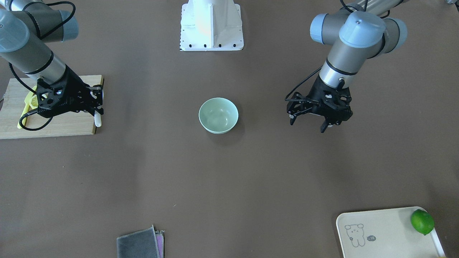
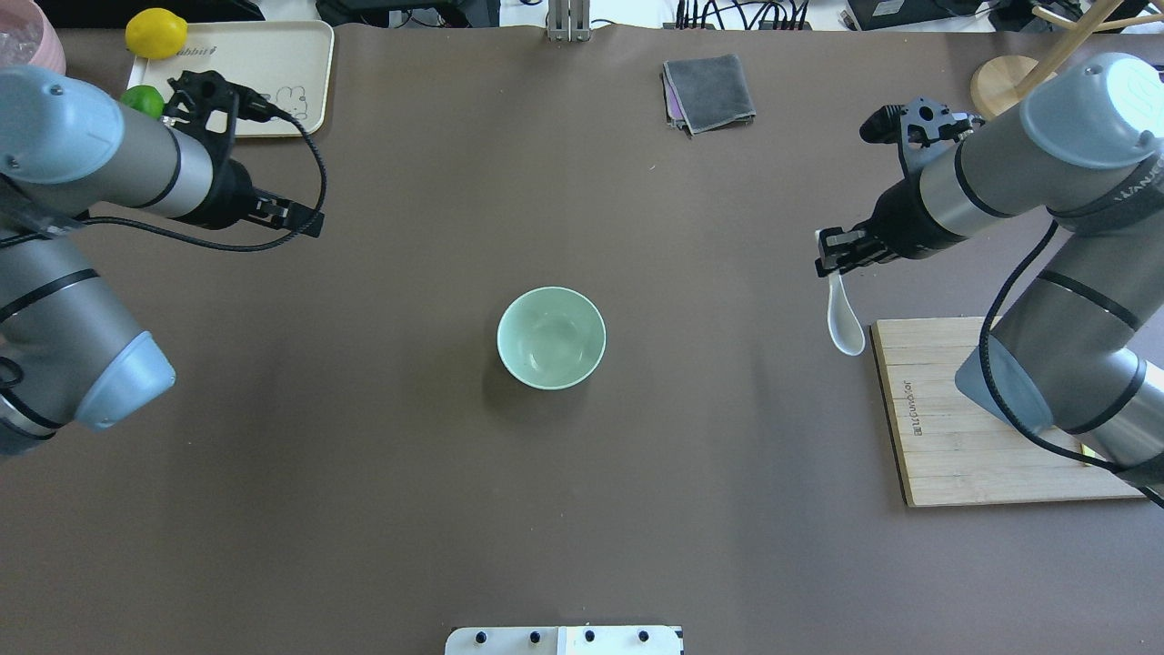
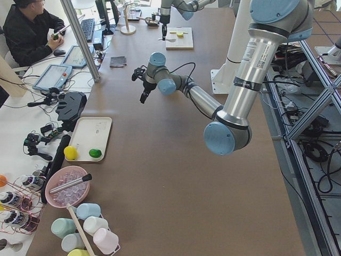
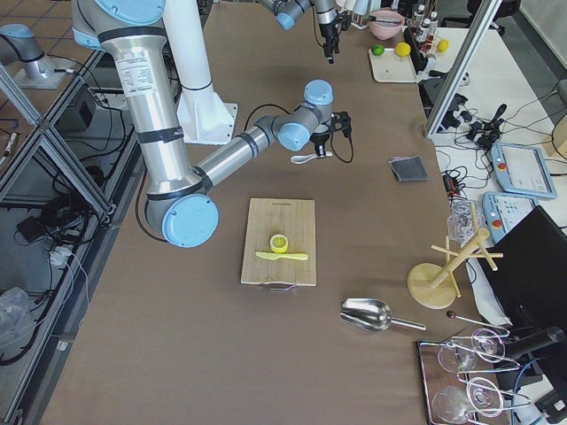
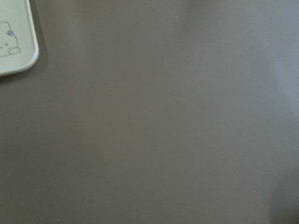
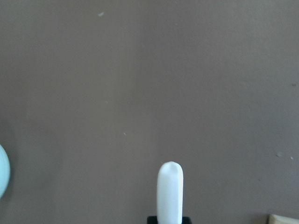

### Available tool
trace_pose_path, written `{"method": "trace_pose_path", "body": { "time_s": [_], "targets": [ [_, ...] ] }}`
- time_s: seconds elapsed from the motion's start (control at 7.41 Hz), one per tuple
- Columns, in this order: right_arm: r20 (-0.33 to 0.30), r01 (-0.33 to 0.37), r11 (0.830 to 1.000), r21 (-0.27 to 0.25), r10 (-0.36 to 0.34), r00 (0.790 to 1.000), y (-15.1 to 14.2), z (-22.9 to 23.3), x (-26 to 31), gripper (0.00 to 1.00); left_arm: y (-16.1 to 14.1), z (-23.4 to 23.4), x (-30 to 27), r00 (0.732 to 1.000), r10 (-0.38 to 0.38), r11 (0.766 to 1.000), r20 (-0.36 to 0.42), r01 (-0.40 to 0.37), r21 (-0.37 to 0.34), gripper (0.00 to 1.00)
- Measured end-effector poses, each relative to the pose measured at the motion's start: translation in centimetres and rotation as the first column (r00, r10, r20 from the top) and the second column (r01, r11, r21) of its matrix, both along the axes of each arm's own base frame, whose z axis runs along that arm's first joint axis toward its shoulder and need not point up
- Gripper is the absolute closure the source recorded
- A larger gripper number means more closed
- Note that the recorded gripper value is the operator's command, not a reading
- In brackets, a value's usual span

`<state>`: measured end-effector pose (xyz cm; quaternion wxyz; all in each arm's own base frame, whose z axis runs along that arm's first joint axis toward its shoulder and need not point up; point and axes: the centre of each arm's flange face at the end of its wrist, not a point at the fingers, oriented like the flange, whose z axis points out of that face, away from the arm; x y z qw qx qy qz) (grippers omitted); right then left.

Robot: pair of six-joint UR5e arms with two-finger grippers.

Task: Place spoon in bowl
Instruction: 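Carry the white spoon with the right gripper over the bowl and lower it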

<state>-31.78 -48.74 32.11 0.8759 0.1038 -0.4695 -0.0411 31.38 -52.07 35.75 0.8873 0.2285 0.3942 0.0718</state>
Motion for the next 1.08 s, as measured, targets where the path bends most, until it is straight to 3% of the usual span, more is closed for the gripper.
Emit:
{"method": "trace_pose_path", "body": {
  "time_s": [0.54,0.81,1.08],
  "targets": [
    [0.010,-0.088,0.988,0.129,0.088,0.996,-3.5,-9.6,-9.7,1.00,1.5,13.5,-11.6,0.993,-0.101,0.995,0.068,0.102,-0.004,0.02],
    [0.020,-0.098,0.980,0.172,0.096,0.995,-3.1,-13.5,-14.8,1.00,2.3,17.9,-14.3,0.986,-0.099,0.994,0.136,0.104,-0.036,0.02],
    [0.049,-0.111,0.978,0.178,0.104,0.993,-1.2,-16.1,-17.7,1.00,2.2,19.8,-15.2,0.982,-0.105,0.991,0.159,0.116,-0.061,0.02]
  ]
}}
